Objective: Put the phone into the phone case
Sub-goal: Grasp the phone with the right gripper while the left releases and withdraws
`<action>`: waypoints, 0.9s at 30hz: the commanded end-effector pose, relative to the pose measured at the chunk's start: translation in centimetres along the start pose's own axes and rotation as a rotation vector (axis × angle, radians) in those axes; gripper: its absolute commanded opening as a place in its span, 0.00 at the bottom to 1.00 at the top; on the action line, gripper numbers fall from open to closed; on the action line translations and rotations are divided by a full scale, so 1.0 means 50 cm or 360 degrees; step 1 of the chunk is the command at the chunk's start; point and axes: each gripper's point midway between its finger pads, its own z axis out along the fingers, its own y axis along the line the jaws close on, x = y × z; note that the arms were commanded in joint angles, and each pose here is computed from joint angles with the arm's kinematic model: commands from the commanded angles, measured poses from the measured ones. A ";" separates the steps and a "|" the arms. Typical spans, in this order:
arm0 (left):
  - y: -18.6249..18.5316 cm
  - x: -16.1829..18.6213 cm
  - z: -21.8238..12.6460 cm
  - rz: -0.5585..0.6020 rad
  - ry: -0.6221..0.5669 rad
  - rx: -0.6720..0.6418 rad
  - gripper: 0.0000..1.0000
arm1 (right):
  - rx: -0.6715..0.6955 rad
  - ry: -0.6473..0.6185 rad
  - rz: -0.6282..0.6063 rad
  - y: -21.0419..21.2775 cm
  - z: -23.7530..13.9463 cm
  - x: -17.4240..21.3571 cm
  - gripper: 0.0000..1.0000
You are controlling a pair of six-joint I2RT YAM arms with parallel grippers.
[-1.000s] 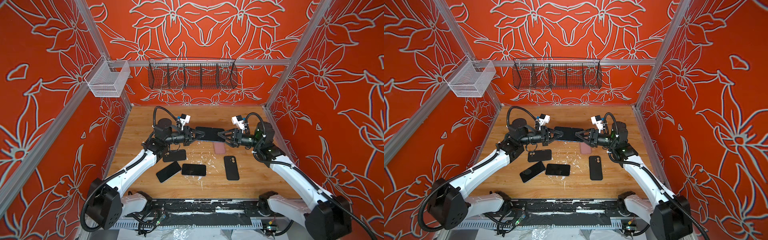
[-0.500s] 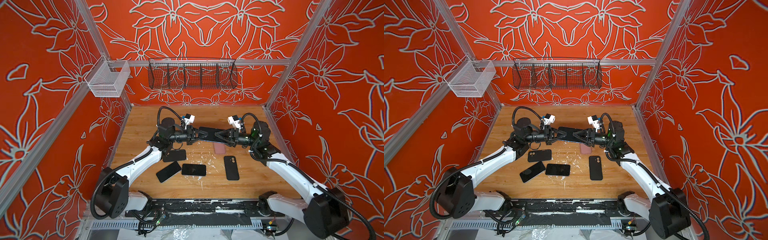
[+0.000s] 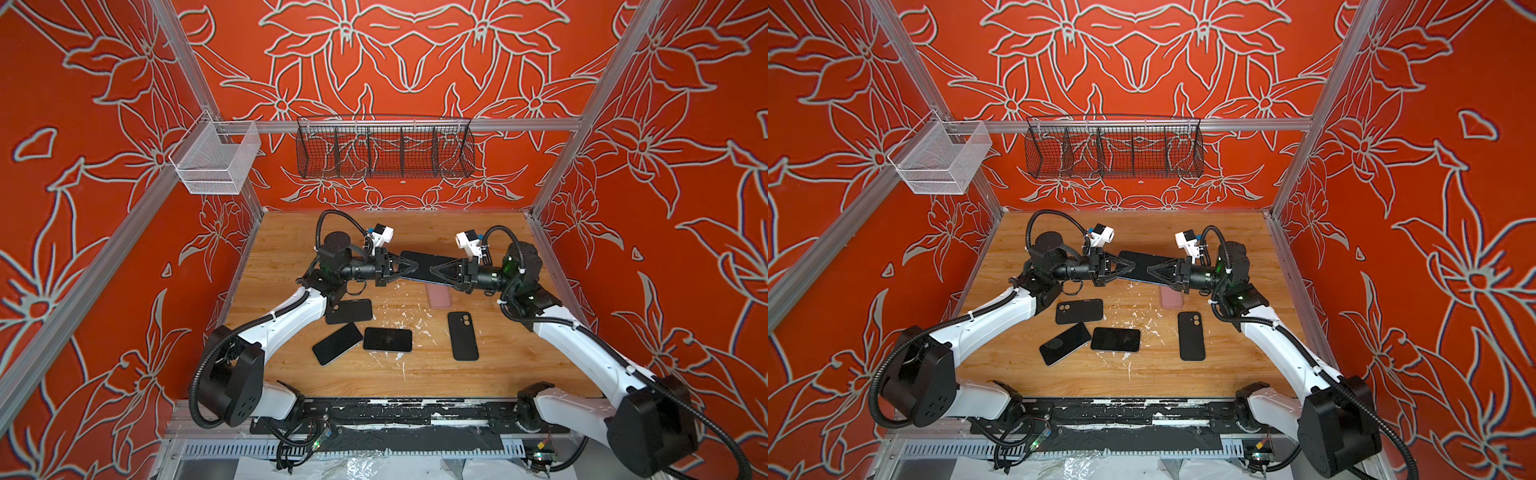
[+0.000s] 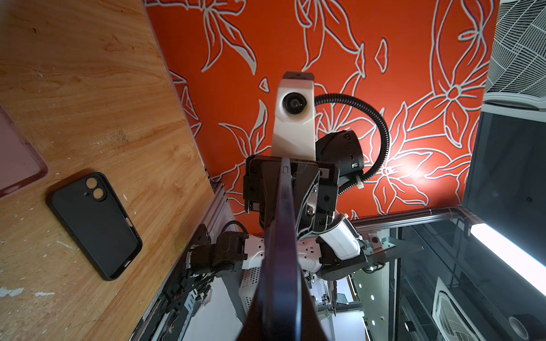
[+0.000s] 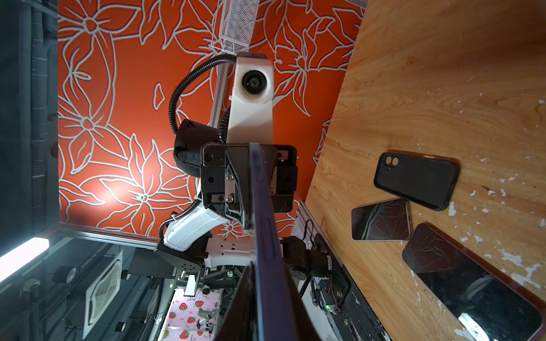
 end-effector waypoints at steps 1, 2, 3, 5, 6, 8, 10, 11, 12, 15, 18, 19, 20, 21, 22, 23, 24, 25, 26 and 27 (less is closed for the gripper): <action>-0.037 -0.011 -0.011 0.0073 -0.0007 0.0083 0.14 | -0.0061 -0.0030 -0.0114 0.037 -0.003 -0.015 0.10; -0.037 -0.013 -0.013 0.0072 -0.0013 0.0090 0.18 | -0.0065 -0.0031 -0.0114 0.037 -0.003 -0.015 0.08; -0.039 -0.014 -0.013 0.0078 -0.0015 0.0098 0.20 | -0.0066 -0.0031 -0.0116 0.038 -0.003 -0.015 0.05; -0.040 -0.016 -0.016 0.0090 -0.0027 0.0105 0.29 | -0.0062 -0.0030 -0.0122 0.037 -0.003 -0.014 0.02; -0.041 -0.018 -0.017 0.0094 -0.0031 0.0107 0.30 | -0.0055 -0.0036 -0.0120 0.034 -0.005 -0.014 0.00; -0.043 -0.022 -0.020 0.0092 -0.0047 0.0117 0.41 | -0.0035 -0.0053 -0.0103 0.024 -0.006 -0.015 0.00; -0.045 -0.027 -0.026 0.0095 -0.0070 0.0126 0.53 | -0.0031 -0.0069 -0.0097 0.023 -0.008 -0.015 0.00; -0.043 -0.031 -0.031 0.0091 -0.0093 0.0122 0.62 | -0.0024 -0.0084 -0.0098 0.024 -0.012 -0.018 0.00; -0.040 -0.035 -0.037 0.0087 -0.0116 0.0112 0.64 | -0.0008 -0.0105 -0.0096 0.023 -0.016 -0.021 0.00; -0.014 -0.050 -0.062 0.0064 -0.0229 0.0002 0.74 | 0.0121 -0.0185 -0.0107 0.013 -0.040 -0.029 0.00; 0.015 -0.049 -0.088 0.0131 -0.0340 -0.0282 0.76 | 0.0486 -0.0284 -0.0145 -0.024 -0.089 -0.023 0.00; 0.024 -0.045 -0.099 0.0197 -0.0370 -0.0433 0.76 | 0.0664 -0.0325 -0.0177 -0.039 -0.116 -0.020 0.00; 0.030 -0.040 -0.112 0.0281 -0.0400 -0.0601 0.76 | 0.0835 -0.0364 -0.0202 -0.053 -0.145 -0.017 0.00; 0.037 -0.037 -0.124 0.0357 -0.0423 -0.0761 0.75 | 0.0969 -0.0408 -0.0219 -0.065 -0.171 -0.017 0.00; 0.040 -0.031 -0.136 0.0454 -0.0433 -0.0918 0.75 | 0.1098 -0.0453 -0.0236 -0.074 -0.200 -0.015 0.00; 0.043 -0.025 -0.144 0.0539 -0.0429 -0.1048 0.74 | 0.1210 -0.0496 -0.0252 -0.083 -0.226 -0.013 0.00; 0.047 -0.019 -0.148 0.0598 -0.0413 -0.1142 0.73 | 0.1296 -0.0529 -0.0266 -0.090 -0.246 -0.011 0.00; 0.053 -0.010 -0.147 0.0654 -0.0371 -0.1225 0.73 | 0.1377 -0.0560 -0.0285 -0.097 -0.265 -0.010 0.00; 0.058 -0.001 -0.143 0.0699 -0.0317 -0.1285 0.72 | 0.1457 -0.0581 -0.0288 -0.106 -0.283 -0.005 0.00; 0.066 0.009 -0.138 0.0733 -0.0265 -0.1346 0.72 | 0.1518 -0.0598 -0.0283 -0.113 -0.298 -0.002 0.00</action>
